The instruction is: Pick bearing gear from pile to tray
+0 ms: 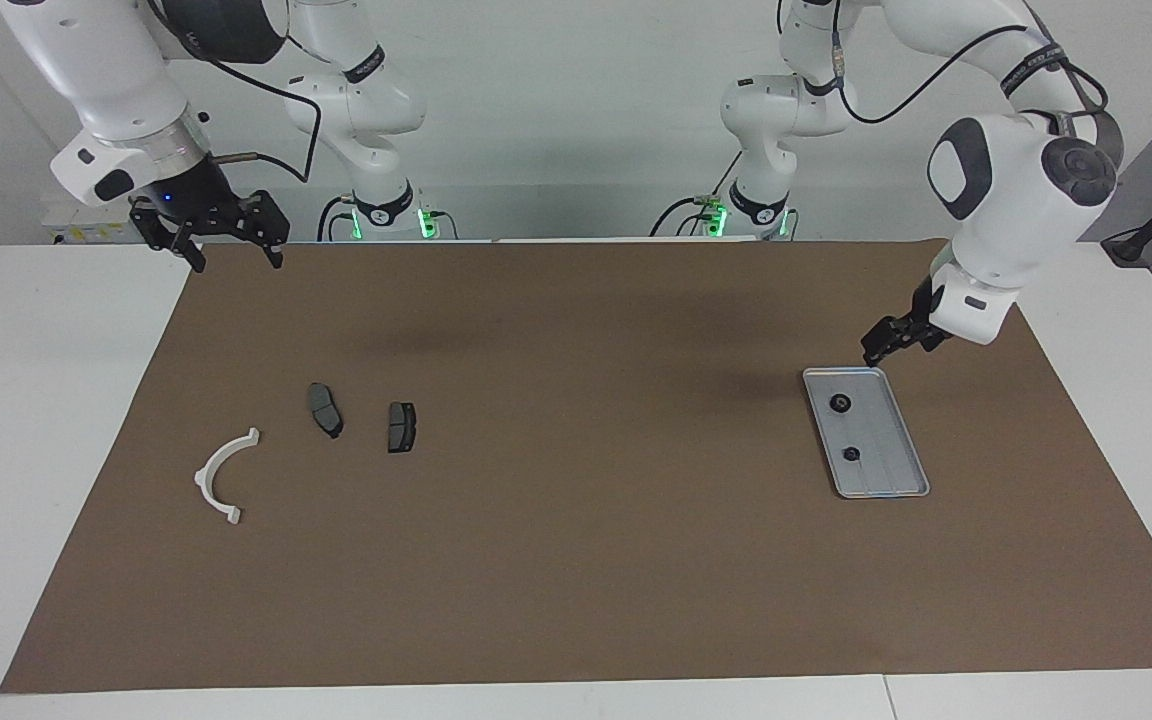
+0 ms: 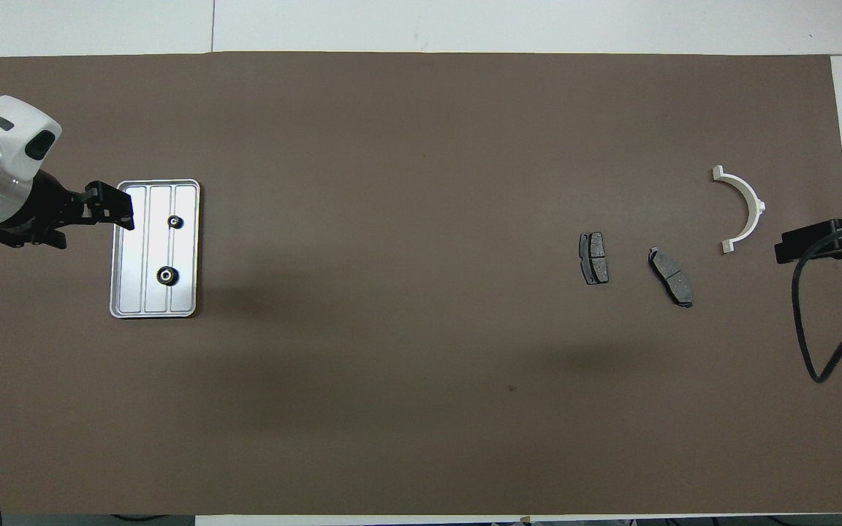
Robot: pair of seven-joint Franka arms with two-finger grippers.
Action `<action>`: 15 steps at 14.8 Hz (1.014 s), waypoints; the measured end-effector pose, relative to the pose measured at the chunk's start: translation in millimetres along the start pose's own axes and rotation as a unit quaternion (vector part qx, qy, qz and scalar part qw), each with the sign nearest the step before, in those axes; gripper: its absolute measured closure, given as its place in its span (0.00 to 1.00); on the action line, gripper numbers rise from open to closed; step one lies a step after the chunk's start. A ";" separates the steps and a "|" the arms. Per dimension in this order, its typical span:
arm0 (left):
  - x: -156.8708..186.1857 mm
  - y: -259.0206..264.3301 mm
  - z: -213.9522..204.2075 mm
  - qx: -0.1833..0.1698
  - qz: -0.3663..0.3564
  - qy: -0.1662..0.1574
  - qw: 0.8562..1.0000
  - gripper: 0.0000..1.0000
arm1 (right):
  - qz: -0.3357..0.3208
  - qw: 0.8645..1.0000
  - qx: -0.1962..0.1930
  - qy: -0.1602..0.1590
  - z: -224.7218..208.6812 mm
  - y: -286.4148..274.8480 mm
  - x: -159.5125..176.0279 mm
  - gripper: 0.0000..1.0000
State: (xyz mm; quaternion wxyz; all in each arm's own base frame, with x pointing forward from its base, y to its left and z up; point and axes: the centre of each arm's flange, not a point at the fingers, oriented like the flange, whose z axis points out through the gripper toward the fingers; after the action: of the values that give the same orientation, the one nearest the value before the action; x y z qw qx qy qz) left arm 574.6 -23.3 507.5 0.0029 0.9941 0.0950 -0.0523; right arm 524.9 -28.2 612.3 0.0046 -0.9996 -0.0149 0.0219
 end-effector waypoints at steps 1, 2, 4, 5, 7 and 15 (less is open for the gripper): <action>-10.2 -1.8 -10.4 0.000 0.001 -0.004 1.000 0.00 | 0.000 1.000 0.000 0.000 0.0 0.0 0.0 0.00; -19.4 -4.2 -19.1 0.000 0.001 -0.007 1.000 0.00 | 0.000 1.000 0.000 0.000 0.0 0.0 0.0 0.00; -32.7 -7.4 -30.8 -0.001 0.001 -0.005 1.000 0.00 | 0.000 1.000 0.000 0.000 0.0 0.0 0.0 0.00; -35.4 -7.8 -32.3 -0.002 0.001 -0.004 1.000 0.00 | 0.000 1.000 0.000 0.000 0.0 0.0 0.0 0.00; -36.0 -6.7 -30.1 -0.001 0.002 -0.006 1.000 0.00 | 0.000 1.000 0.000 0.000 0.0 0.0 0.0 0.00; -32.5 5.0 -29.8 -0.004 0.011 0.017 1.000 0.00 | 0.000 1.000 0.000 -0.001 0.1 0.1 -0.1 0.00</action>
State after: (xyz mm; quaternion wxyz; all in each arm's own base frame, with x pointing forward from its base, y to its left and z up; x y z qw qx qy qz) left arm 546.9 -33.8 540.5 0.0060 0.9958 0.0840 -0.0354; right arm 524.8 -28.3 612.2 0.0045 -0.9996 -0.0148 0.0225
